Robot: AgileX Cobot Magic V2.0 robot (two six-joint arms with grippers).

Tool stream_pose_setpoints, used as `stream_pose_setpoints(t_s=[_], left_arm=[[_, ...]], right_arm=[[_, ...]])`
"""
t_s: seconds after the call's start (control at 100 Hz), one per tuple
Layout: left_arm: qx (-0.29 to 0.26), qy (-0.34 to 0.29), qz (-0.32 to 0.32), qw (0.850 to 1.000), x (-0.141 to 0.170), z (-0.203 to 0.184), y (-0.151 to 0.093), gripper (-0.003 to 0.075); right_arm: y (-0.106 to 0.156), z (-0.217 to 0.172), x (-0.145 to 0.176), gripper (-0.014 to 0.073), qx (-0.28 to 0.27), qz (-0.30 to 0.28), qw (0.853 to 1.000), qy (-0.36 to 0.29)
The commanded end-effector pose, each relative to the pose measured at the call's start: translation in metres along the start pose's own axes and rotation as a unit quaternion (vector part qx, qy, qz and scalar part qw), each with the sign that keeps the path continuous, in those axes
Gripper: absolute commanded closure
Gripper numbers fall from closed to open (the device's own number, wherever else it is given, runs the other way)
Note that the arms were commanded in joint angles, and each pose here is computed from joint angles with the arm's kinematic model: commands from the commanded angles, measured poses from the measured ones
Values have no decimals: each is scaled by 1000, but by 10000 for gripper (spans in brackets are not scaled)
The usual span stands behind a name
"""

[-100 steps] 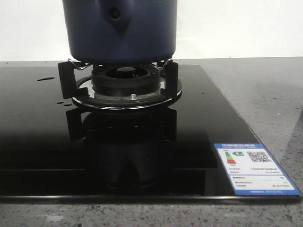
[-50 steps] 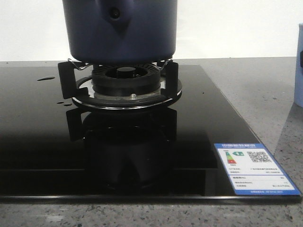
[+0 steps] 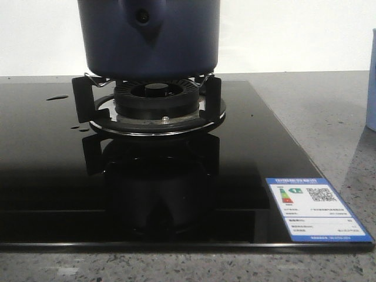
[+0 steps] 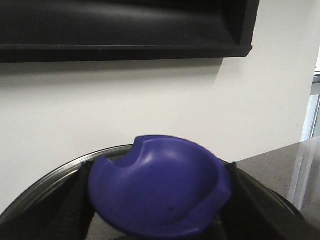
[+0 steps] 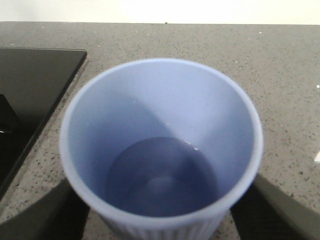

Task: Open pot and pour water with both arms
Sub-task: 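Lift the cup with the right gripper and carry it over the pot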

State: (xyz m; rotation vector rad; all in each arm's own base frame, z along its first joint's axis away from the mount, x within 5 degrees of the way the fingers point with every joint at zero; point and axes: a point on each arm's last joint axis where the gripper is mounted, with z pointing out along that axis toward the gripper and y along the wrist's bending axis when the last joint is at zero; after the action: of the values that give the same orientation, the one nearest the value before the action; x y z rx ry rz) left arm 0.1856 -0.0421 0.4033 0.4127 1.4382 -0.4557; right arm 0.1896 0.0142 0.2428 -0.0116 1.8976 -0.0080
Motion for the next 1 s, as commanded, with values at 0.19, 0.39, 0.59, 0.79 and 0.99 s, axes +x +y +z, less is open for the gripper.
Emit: stream_pose_setpoints(t_s=[0.19, 0.39, 0.59, 0.79, 0.99], left_arm=[[16, -44, -23, 999, -18, -3, -6, 400], [16, -44, -23, 999, -18, -3, -6, 400], [16, -44, -23, 999, -18, -3, -6, 400], [16, -44, -23, 999, -18, -3, -6, 400], [16, -44, -23, 999, -18, -3, -6, 400]], right_arm=[[6, -30, -63, 360, -44, -43, 994, -88], [17, -44, -120, 360, -91, -58, 989, -106], [36, -46, -164, 360, -141, -68, 979, -131], [62, -35, -194, 360, -193, -95, 969, -119], [92, -22, -215, 360, -247, -173, 948, -100]])
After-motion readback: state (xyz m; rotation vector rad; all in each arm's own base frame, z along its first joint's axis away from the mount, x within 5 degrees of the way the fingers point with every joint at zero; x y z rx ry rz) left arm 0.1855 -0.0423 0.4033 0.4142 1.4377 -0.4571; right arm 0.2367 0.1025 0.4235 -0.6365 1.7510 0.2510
